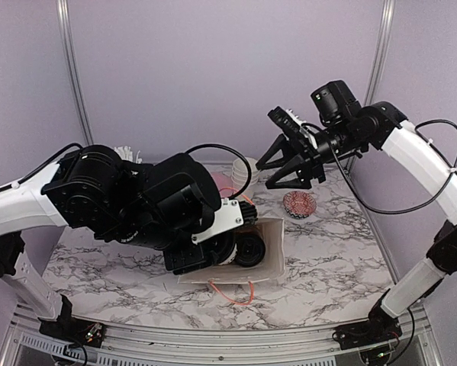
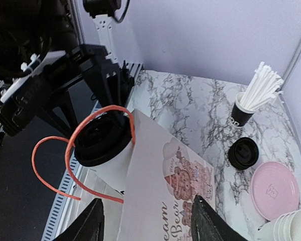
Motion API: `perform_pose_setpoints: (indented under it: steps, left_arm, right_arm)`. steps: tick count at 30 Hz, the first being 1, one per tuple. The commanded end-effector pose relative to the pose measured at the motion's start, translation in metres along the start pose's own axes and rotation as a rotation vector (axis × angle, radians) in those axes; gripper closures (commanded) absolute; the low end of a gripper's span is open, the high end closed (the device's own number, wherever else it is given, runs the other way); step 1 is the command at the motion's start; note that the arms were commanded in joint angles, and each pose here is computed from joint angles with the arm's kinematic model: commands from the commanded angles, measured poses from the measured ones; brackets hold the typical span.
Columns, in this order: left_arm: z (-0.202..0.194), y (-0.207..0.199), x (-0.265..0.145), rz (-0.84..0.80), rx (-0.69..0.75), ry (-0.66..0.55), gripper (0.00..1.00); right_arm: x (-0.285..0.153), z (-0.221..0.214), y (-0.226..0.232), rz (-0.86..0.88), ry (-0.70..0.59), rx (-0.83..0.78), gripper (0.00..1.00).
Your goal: Pack the takeout coffee
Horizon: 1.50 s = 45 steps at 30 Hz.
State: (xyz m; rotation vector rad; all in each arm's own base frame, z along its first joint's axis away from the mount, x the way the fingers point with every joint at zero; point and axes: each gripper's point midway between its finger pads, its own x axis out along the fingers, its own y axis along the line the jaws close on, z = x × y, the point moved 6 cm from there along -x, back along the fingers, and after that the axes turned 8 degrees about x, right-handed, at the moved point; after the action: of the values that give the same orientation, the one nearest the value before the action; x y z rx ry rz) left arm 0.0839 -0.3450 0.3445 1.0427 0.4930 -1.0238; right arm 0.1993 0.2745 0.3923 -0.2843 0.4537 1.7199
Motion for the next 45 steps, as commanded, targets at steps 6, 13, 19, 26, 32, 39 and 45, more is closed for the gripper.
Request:
perform_pose_setpoints:
  steps: [6, 13, 19, 26, 32, 39, 45]
  left_arm:
    - [-0.010, -0.005, 0.014, 0.146, 0.126, 0.129, 0.39]
    - [-0.021, -0.007, 0.024, 0.188, 0.180, 0.196, 0.39]
    - [-0.021, -0.011, 0.027, 0.165, 0.206, 0.202, 0.39]
    - [-0.016, -0.018, 0.030, 0.116, 0.259, 0.196, 0.39]
    - [-0.009, -0.025, 0.018, 0.026, 0.243, 0.126, 0.39]
    - [-0.019, -0.026, 0.033, 0.074, 0.311, 0.192, 0.39]
    - [-0.022, -0.022, 0.035, 0.093, 0.311, 0.195, 0.39]
  right_arm:
    - [-0.027, -0.011, -0.086, -0.184, -0.083, 0.122, 0.48]
    - [0.009, -0.053, -0.159, -0.261, -0.023, 0.282, 0.53]
    - [0.036, -0.091, -0.202, -0.297, 0.048, 0.386, 0.54]
    - [0.071, -0.133, -0.215, -0.311, 0.173, 0.429, 0.55]
    - [0.095, -0.159, -0.217, -0.332, 0.268, 0.436, 0.54]
    - [0.118, -0.180, -0.219, -0.319, 0.334, 0.450, 0.54]
    - [0.132, -0.189, -0.213, -0.274, 0.378, 0.434, 0.54]
